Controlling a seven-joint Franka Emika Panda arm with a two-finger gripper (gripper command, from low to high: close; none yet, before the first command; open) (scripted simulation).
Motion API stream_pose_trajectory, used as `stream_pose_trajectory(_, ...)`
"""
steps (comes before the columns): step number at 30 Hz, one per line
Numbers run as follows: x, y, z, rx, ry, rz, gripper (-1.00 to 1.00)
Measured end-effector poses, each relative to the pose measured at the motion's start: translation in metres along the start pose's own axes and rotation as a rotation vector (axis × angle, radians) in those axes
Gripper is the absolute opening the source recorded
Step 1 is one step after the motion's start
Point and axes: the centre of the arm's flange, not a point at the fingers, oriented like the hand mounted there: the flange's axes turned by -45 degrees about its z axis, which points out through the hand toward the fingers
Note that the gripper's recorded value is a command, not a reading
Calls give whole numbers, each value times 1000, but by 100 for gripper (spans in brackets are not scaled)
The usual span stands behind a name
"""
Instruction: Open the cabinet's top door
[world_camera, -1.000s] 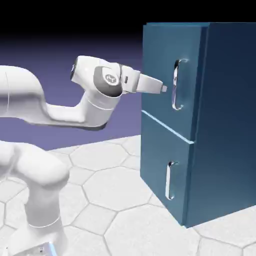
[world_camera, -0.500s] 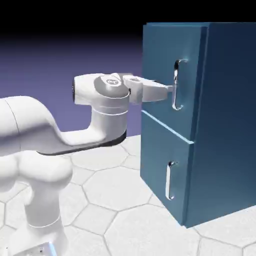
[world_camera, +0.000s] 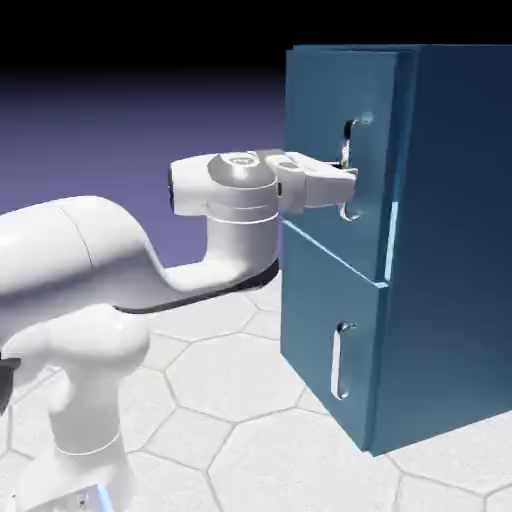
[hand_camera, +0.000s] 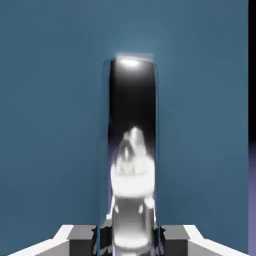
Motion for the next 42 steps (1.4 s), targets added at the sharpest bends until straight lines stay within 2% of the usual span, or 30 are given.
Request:
stream_pose_trajectory(11, 0, -46, -74, -250, 0, 0, -100)
stream_pose_trajectory(27, 0, -122, -143, -547, 0, 0, -100)
stream_pose_trajectory(42, 0, -239, -194, -913, 0, 0, -100)
